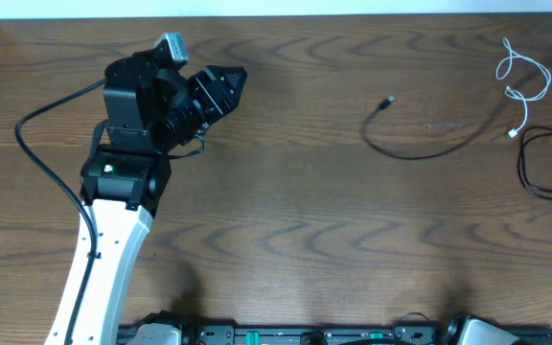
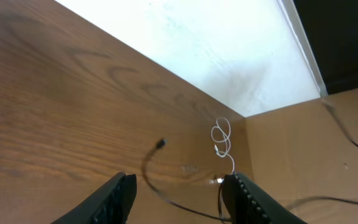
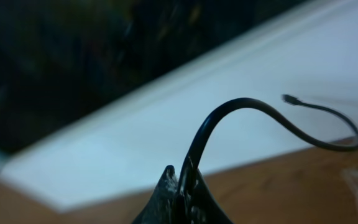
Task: Untangle cables
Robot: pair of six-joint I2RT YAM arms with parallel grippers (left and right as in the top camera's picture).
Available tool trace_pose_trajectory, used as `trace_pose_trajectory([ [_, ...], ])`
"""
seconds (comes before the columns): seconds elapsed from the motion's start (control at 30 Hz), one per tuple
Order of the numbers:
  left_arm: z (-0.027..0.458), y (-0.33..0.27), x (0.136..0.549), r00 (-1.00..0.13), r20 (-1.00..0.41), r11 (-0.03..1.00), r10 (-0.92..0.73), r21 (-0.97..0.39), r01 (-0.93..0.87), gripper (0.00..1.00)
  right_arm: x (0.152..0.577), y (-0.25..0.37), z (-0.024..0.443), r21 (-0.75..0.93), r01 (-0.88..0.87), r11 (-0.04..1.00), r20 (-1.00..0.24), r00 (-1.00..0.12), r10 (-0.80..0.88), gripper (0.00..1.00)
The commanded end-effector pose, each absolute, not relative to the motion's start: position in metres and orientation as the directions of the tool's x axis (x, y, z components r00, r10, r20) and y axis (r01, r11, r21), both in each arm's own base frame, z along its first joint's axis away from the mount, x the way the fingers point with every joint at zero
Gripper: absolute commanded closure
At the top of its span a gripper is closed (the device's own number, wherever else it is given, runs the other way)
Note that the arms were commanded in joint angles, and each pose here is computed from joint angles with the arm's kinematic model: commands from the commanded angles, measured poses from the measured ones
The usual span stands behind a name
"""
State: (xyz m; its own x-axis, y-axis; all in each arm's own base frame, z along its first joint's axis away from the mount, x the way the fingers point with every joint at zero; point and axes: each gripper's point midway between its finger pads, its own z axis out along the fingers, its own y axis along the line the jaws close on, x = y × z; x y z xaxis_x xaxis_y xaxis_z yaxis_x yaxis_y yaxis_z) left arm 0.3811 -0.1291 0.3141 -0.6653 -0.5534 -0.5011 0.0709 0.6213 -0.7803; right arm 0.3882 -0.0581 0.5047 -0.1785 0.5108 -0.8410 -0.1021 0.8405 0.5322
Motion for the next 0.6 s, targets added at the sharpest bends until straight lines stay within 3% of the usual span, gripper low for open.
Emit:
trace_pose_trajectory([
  [0.0, 0.32, -0.125, 0.386, -0.643, -0.534, 0.642, -0.549, -0.762, 0.085, 0.49, 0.337, -0.097, 0.553, 0.58, -0.149, 0.801, -0.814, -0.054, 0.579, 0.99],
  [0.2, 0.32, -0.125, 0.386, -0.642, -0.545, 0.65, -0.539, -0.754, 0.094, 0.49, 0.286, -0.212, 0.576, 0.625, 0.002, 0.78, -0.768, 0.181, 0.615, 0.99],
  [0.33, 0.32, -0.125, 0.386, -0.643, -0.545, 0.65, -0.539, -0.754, 0.094, 0.49, 0.285, -0.272, 0.552, 0.603, 0.149, 0.784, -0.792, 0.234, 0.565, 0.98],
  [0.43, 0.319, -0.125, 0.388, -0.641, -0.545, 0.651, -0.54, -0.754, 0.093, 0.49, 0.313, -0.303, 0.502, 0.563, 0.279, 0.778, -0.826, 0.158, 0.541, 0.98],
  [0.57, 0.312, -0.126, 0.392, -0.65, -0.536, 0.652, -0.539, -0.754, 0.081, 0.46, 0.362, -0.312, 0.411, 0.356, 0.539, 0.764, -0.878, -0.087, 0.471, 0.98],
])
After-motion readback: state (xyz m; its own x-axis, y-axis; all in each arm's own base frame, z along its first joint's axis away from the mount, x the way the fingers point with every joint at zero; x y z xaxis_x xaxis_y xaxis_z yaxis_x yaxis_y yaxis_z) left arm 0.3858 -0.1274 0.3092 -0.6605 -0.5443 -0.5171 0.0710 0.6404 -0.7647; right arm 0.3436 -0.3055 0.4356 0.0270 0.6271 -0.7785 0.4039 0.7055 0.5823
